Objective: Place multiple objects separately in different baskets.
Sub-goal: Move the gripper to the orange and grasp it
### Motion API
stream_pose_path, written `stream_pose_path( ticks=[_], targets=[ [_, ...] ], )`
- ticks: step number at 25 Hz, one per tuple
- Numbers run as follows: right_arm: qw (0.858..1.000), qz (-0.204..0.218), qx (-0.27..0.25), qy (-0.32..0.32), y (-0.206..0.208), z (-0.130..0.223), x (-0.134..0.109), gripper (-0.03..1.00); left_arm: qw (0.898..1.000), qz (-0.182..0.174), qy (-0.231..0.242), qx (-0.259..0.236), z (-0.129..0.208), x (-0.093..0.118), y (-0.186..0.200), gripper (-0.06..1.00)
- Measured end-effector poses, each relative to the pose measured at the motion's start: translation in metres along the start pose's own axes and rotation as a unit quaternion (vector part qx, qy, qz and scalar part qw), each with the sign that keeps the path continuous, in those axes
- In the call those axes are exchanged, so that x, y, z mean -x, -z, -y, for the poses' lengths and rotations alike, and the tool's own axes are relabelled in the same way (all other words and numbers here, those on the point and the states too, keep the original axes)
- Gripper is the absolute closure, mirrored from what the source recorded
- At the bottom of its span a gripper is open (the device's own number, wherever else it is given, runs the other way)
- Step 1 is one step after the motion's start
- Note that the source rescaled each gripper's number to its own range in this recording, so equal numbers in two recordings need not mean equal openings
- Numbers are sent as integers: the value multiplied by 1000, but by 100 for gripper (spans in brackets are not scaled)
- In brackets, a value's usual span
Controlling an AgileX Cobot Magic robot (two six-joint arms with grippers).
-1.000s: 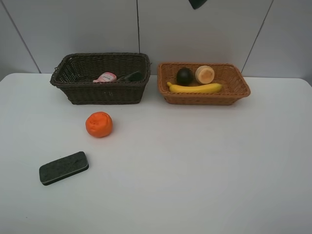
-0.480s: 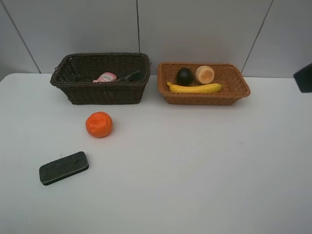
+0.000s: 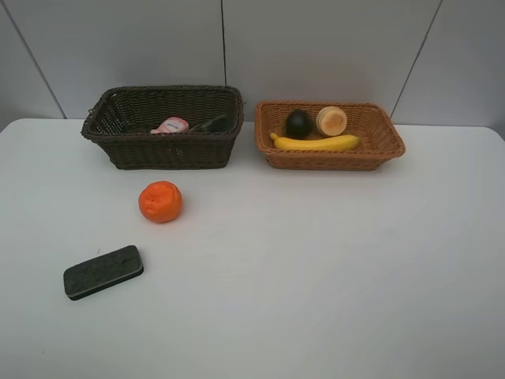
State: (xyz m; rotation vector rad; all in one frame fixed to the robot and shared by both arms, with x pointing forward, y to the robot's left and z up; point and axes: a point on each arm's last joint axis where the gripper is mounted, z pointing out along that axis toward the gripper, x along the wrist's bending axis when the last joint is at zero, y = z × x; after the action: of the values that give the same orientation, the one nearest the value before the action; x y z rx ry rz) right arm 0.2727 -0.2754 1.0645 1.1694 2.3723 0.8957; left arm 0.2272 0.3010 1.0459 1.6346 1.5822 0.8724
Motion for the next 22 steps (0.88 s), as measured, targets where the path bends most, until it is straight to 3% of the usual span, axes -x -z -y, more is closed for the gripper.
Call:
stream_pose_path(
  ticks=[16,22],
  targets=[
    [999,13,45,10,-6,11,1,-2,1000,0,0,0,0,0,0,-6],
    [990,75,110,-42,11,25,4,-2,1000,0,0,0,0,0,0,-6]
  ],
)
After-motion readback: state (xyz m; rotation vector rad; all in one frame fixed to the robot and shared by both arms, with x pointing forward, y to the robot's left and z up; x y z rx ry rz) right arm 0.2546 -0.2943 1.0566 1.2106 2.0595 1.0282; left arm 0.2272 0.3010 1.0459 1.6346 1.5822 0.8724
